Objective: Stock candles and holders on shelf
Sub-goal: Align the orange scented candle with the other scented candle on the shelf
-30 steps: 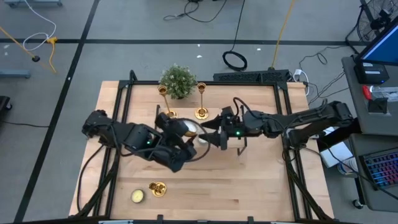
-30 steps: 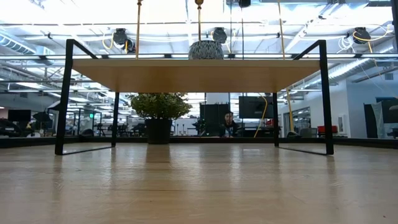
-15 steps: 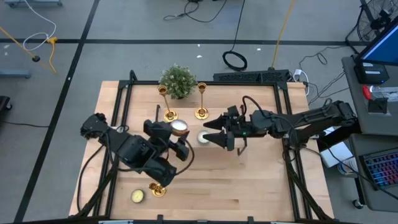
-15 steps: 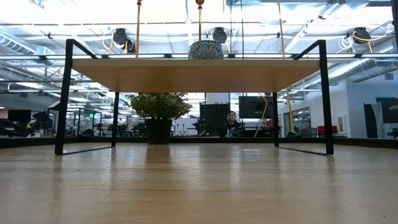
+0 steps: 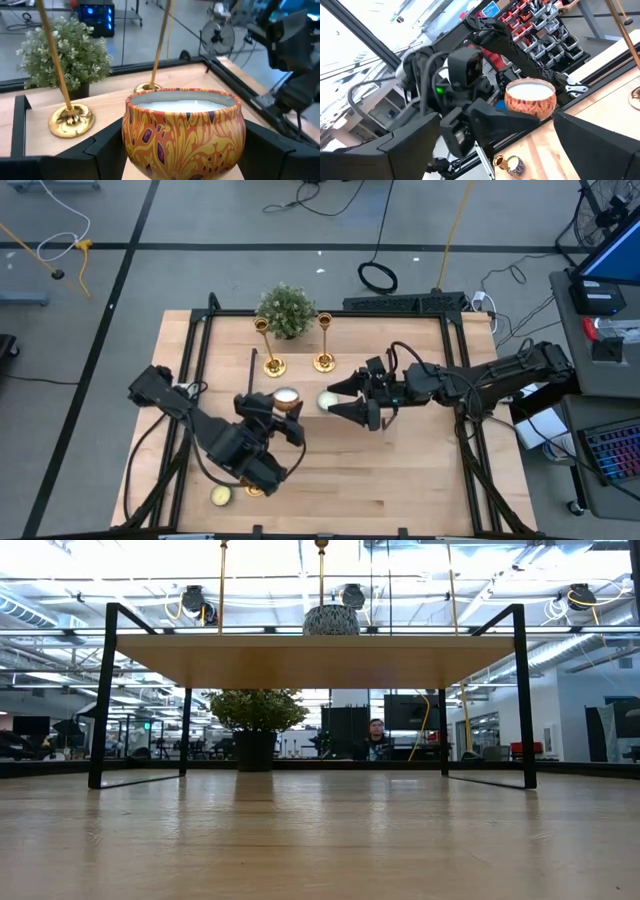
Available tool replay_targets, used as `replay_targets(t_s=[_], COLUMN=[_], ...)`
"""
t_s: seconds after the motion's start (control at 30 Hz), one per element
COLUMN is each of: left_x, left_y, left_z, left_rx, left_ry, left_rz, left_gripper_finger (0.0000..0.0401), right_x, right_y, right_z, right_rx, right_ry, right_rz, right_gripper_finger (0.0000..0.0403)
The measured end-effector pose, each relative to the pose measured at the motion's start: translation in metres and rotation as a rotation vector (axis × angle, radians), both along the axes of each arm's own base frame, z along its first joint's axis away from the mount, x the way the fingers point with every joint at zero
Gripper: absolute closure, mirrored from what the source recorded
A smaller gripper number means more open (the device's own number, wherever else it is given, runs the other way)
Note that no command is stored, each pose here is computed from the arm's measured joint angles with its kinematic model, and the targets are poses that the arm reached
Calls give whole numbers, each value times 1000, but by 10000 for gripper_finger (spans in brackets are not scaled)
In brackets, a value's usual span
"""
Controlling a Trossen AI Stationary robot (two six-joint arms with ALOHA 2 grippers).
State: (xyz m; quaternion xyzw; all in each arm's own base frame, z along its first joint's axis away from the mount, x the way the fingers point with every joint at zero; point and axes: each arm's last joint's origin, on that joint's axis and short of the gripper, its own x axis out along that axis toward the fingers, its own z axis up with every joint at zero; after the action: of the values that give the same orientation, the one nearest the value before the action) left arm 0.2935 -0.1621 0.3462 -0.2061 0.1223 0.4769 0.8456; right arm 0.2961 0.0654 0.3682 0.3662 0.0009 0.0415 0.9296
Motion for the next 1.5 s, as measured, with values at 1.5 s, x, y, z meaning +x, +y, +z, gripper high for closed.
replay_targets(t_s=[1.5], left_x=[18], left_y=[30], left_z=[-122], left_rx=[49], left_ry=[-36], left_rz=[104], left_gripper_finger=[107], right_x=[-3], right_y=[11], right_z=[1], right_rx=[52], right_ry=[5], right_rz=[114], right_gripper_finger=[14])
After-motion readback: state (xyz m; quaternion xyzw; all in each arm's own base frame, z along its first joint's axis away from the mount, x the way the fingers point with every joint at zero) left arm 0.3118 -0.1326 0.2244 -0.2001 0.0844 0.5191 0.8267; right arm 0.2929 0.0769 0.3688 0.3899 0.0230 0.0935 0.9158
